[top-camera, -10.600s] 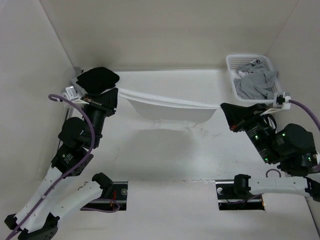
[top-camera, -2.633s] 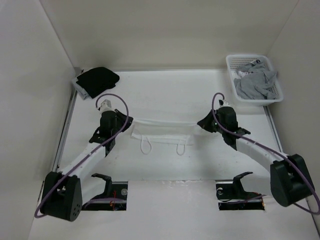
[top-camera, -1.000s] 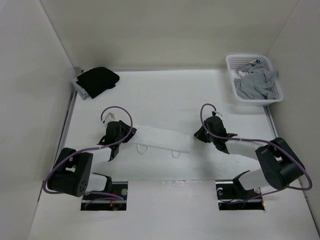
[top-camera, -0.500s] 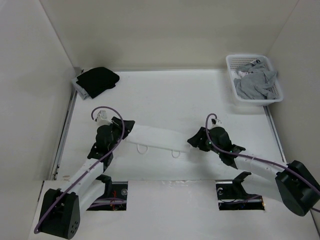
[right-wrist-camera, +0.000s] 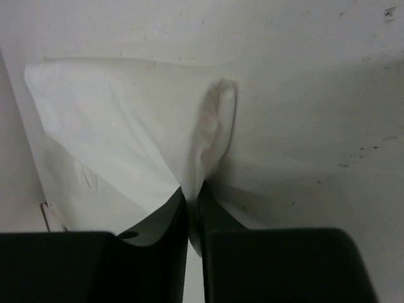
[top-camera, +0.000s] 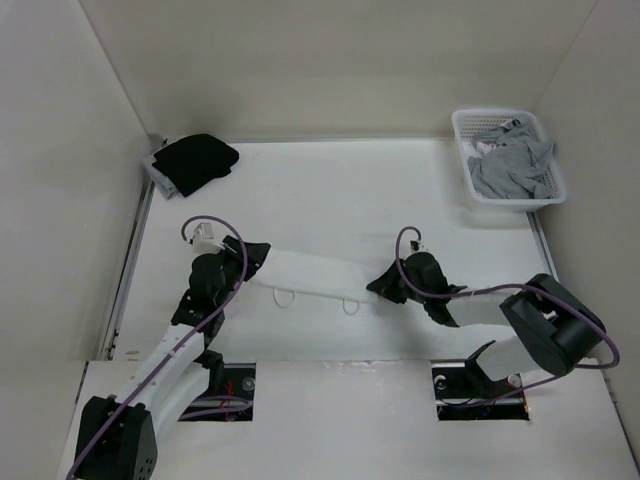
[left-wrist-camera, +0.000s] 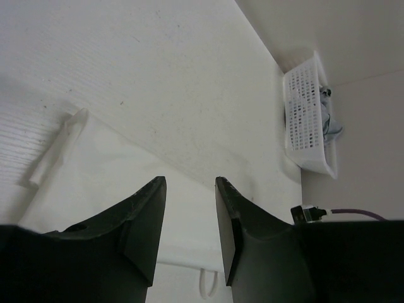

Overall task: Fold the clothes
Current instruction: Fold the tank top

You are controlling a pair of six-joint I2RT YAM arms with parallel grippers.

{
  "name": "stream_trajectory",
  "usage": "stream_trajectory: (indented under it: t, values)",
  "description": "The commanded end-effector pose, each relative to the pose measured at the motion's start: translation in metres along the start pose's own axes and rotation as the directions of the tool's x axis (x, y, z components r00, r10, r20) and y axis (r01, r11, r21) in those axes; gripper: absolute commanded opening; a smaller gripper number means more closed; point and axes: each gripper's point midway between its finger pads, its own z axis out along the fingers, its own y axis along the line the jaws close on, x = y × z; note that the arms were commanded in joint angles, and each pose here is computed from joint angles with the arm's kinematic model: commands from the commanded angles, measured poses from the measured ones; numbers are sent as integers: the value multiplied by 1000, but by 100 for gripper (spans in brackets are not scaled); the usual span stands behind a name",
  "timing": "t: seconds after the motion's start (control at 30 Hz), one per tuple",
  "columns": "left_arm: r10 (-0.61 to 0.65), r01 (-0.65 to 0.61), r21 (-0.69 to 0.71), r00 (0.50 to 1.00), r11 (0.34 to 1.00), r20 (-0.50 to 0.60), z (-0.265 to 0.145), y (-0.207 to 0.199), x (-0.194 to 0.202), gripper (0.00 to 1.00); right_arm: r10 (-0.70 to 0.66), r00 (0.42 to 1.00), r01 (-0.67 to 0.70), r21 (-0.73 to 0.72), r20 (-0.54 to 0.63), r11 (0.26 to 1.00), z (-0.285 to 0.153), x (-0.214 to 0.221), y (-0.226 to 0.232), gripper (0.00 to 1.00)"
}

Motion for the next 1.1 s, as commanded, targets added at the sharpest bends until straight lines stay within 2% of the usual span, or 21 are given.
stream_trajectory:
  t: [0.0, 0.1, 0.27, 0.4, 0.53, 0.67, 0.83, 1.0, 1.07]
  values:
    - [18, -20, 68, 999, 998, 29, -3, -25, -13, 36, 54, 996, -53, -11, 72, 999, 0, -13, -1, 9]
    - [14, -14, 87, 1000, 996, 9, -6, -32, -9, 36, 56, 993, -56, -3, 100, 998, -19, -15, -5, 5]
    - [18, -13, 106, 999, 994, -43, -8, -39, 6, 36, 9, 994, -19, 91, 111, 996, -65, -11, -17, 3]
    - [25, -14, 119, 996, 993, -86, -10, -44, 20, 36, -72, 982, 46, 149, 176, 988, -108, -33, -1, 4]
    - [23, -8, 141, 995, 990, -100, -12, -53, 23, 36, -171, 972, 144, 164, 164, 976, -127, -50, 37, 4]
    - [25, -5, 171, 993, 985, -114, -14, -64, 25, 36, -246, 964, 226, 189, 95, 956, -109, -59, 77, 4]
    - [32, -4, 190, 988, 982, -149, -16, -66, 33, 36, -325, 945, 323, 217, -27, 921, -57, -49, 118, 7]
    - [31, 4, 221, 987, 975, -157, -23, -65, 33, 36, -393, 910, 415, 240, -133, 878, 8, -24, 148, 18]
    - [30, 5, 225, 988, 974, -149, -25, -64, 30, 37, -422, 893, 449, 223, -159, 865, 28, -12, 165, 32]
